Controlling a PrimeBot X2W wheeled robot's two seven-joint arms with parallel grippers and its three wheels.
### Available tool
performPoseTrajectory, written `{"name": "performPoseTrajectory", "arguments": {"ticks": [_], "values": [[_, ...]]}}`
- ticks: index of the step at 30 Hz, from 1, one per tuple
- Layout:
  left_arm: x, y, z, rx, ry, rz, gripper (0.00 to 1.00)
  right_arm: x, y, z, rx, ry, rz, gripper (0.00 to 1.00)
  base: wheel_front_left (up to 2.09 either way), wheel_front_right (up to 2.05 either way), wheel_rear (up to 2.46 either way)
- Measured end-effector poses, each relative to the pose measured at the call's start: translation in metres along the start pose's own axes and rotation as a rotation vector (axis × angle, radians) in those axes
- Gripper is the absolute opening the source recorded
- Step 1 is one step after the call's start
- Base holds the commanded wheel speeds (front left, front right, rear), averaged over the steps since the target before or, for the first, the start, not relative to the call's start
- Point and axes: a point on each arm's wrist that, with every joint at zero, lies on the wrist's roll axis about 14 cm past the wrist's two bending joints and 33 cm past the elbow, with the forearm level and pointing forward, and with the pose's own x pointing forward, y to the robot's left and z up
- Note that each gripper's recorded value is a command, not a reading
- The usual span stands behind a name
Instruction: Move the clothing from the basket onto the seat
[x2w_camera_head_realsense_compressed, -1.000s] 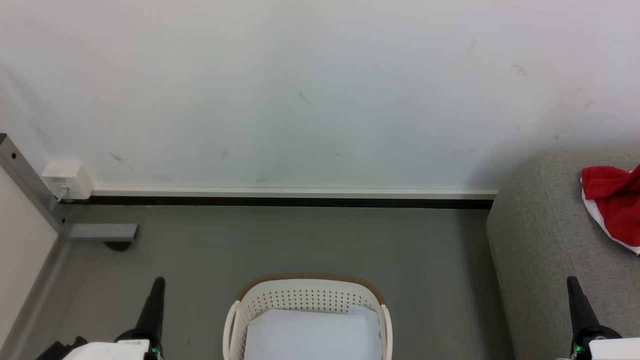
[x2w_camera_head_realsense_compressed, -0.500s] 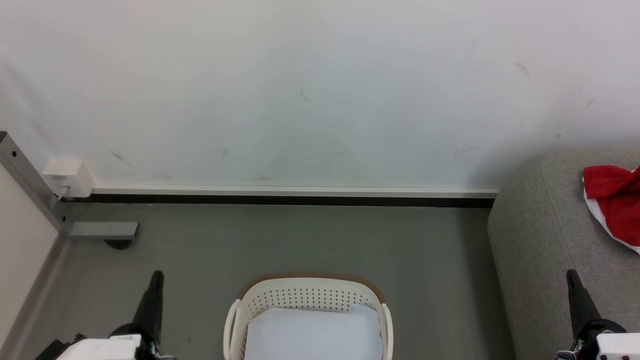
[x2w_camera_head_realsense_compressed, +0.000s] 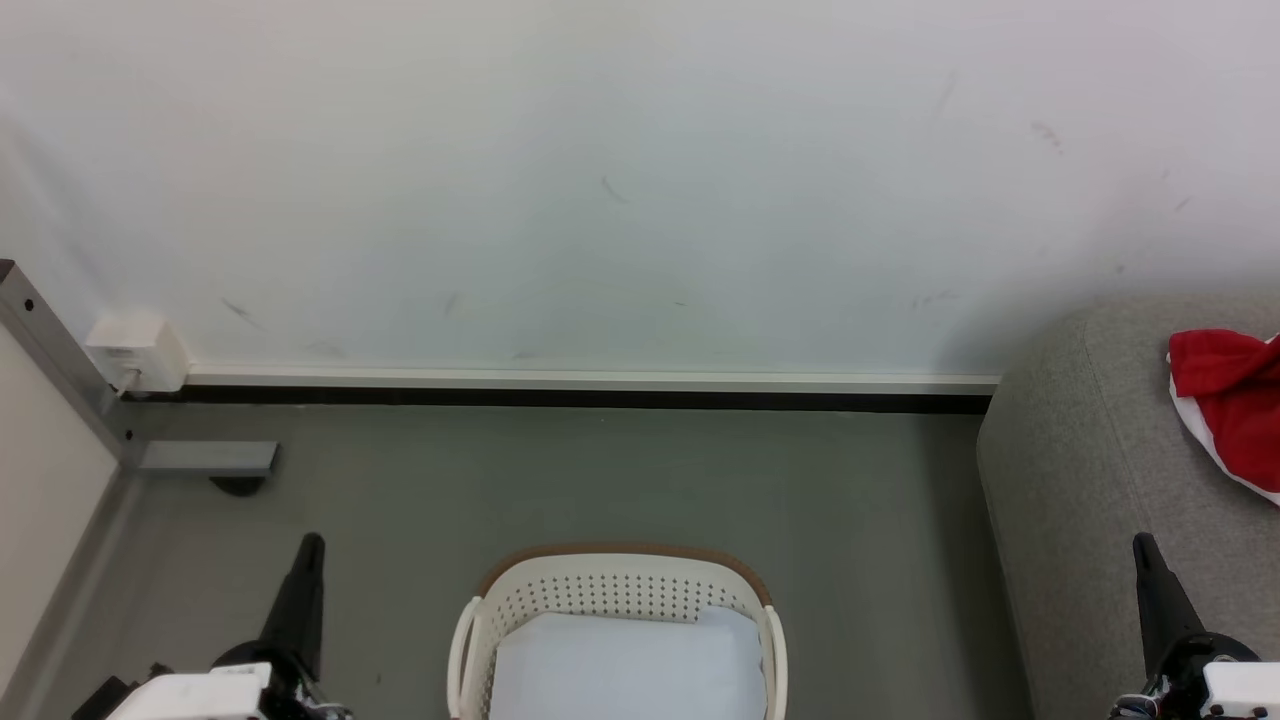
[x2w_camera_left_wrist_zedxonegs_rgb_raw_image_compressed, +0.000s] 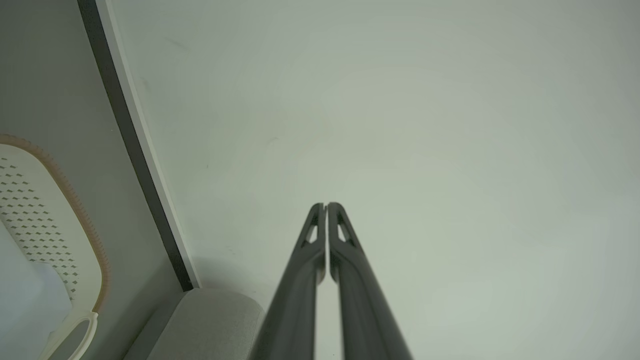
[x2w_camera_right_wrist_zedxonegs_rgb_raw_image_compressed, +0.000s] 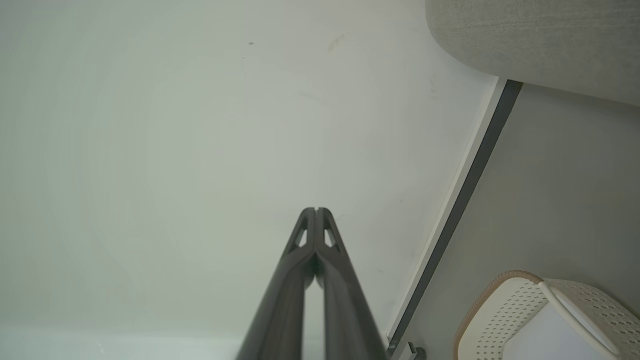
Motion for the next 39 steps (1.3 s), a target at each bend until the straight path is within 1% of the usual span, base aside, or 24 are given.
{"name": "performPoseTrajectory", "arguments": {"ticks": [39], "values": [[0.0001,-0.0002,0.0,0.0,0.0,-0.001,0.0,0.0,0.0002,0.0001,0.0,0.0,0.001,0.0,0.0,0.0,0.0]]}}
